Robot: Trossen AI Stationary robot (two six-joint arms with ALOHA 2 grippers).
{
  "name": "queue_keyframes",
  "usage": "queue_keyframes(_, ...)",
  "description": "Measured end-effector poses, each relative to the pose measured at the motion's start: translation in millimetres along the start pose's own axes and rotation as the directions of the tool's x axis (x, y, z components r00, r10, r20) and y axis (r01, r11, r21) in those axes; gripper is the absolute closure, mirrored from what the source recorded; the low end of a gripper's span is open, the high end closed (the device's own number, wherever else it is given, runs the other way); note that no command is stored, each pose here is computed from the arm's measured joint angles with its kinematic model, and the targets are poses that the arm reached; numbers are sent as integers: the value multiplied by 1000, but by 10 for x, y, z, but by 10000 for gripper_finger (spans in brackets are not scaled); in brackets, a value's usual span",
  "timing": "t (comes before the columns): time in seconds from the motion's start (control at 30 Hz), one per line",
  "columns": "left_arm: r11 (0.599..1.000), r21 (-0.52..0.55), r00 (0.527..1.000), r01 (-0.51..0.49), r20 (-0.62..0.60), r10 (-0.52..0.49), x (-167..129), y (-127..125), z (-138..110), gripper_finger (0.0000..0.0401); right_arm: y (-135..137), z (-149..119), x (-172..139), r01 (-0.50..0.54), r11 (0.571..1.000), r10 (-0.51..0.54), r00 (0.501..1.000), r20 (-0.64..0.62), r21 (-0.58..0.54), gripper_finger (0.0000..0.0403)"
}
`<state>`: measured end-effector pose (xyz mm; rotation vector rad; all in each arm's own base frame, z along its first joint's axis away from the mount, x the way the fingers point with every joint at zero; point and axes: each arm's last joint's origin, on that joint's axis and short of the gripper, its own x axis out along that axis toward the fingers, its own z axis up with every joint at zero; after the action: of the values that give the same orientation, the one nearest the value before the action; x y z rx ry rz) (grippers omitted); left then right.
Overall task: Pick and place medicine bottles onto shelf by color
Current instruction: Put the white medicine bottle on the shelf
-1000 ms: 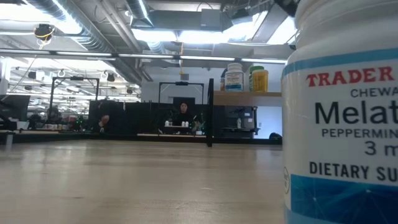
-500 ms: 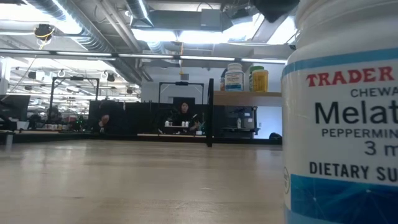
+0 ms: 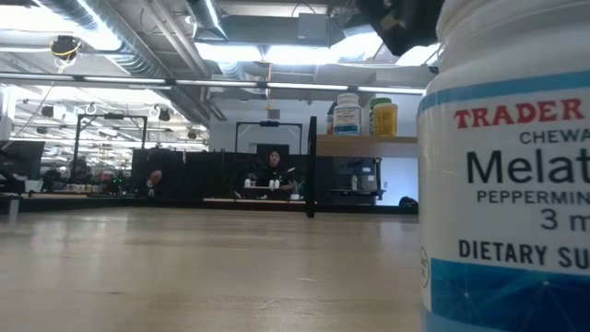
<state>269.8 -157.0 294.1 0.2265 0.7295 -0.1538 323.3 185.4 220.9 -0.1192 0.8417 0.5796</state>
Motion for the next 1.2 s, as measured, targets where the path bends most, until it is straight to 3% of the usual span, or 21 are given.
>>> queue_keyframes(0.5,1000,-25,1000,-7,5,7,9,25,8,209,103,-99,238,-11,992,4,999,-51,-128,132)
queue_keyframes(1.2,999,-38,1000,-16,11,16,12,32,15,209,124,-49,346,-68,988,72,997,24,-139,132)
